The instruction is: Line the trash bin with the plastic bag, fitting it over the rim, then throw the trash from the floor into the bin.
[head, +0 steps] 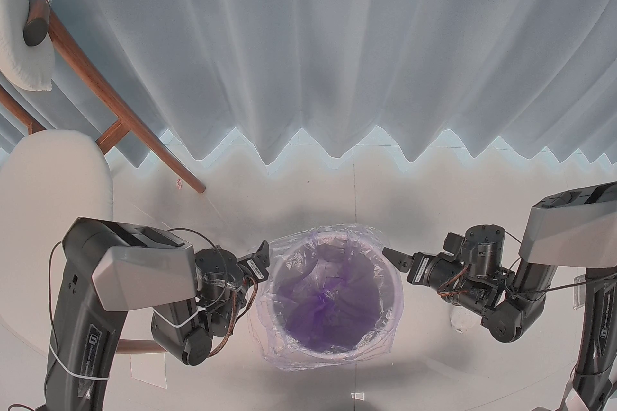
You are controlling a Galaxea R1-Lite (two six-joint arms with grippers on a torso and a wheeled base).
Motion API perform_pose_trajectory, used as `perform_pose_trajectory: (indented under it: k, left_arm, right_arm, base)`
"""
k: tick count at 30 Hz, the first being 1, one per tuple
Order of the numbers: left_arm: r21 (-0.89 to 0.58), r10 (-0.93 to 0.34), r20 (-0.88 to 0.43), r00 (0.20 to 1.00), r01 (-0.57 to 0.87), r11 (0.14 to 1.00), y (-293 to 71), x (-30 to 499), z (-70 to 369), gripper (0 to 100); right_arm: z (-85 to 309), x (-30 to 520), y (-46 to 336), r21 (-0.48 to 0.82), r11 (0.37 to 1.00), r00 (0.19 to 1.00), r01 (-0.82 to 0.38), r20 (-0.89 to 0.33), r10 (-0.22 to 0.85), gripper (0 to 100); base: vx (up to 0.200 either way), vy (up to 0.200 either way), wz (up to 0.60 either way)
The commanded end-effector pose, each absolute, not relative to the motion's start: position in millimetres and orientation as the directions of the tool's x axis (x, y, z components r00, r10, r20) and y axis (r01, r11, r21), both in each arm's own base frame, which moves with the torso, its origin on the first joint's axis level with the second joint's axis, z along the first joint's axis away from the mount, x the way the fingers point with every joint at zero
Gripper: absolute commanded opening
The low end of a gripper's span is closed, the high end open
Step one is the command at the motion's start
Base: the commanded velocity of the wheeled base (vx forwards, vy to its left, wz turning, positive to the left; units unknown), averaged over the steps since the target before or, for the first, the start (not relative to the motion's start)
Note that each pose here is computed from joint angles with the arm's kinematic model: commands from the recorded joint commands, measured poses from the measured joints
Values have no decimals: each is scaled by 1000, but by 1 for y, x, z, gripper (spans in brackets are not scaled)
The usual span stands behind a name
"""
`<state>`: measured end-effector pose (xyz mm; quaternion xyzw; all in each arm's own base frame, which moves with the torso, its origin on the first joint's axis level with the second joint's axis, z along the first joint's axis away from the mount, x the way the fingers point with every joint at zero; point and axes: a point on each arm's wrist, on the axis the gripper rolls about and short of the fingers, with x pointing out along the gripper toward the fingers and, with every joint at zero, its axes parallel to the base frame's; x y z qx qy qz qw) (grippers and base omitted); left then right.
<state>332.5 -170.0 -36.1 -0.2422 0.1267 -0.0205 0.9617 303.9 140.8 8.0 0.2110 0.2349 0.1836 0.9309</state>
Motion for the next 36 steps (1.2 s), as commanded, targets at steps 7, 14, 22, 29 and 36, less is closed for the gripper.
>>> perform_pose_trajectory:
  k: [7,14,22,29,36]
  left_arm:
    - [-486,-57,-199,978,-48,873,-166,325,-12,100]
    - [-513,-69,-219,973,-55,856,-169,311,-9,100]
    - [-511,-55,-232,971,-73,856,-167,308,-11,100]
    - [-509,-60,-233,971,-69,858,-169,306,-10,100]
    - [-537,-42,-175,984,-60,842,-168,305,12,100]
  right_arm:
    - [-4,302,140,471,852,816,-227,-386,431,100]
    - [-12,303,140,465,857,821,-219,-387,420,0]
    - [-11,308,142,470,853,826,-226,-372,424,0]
    - [-40,323,129,405,895,816,-188,-442,371,0]
    - [-85,330,105,263,943,806,-204,-501,314,0]
  base:
    - [0,0,0]
    - [0,0,0]
    - [0,0,0]
    - [0,0,0]
    - [0,0,0]
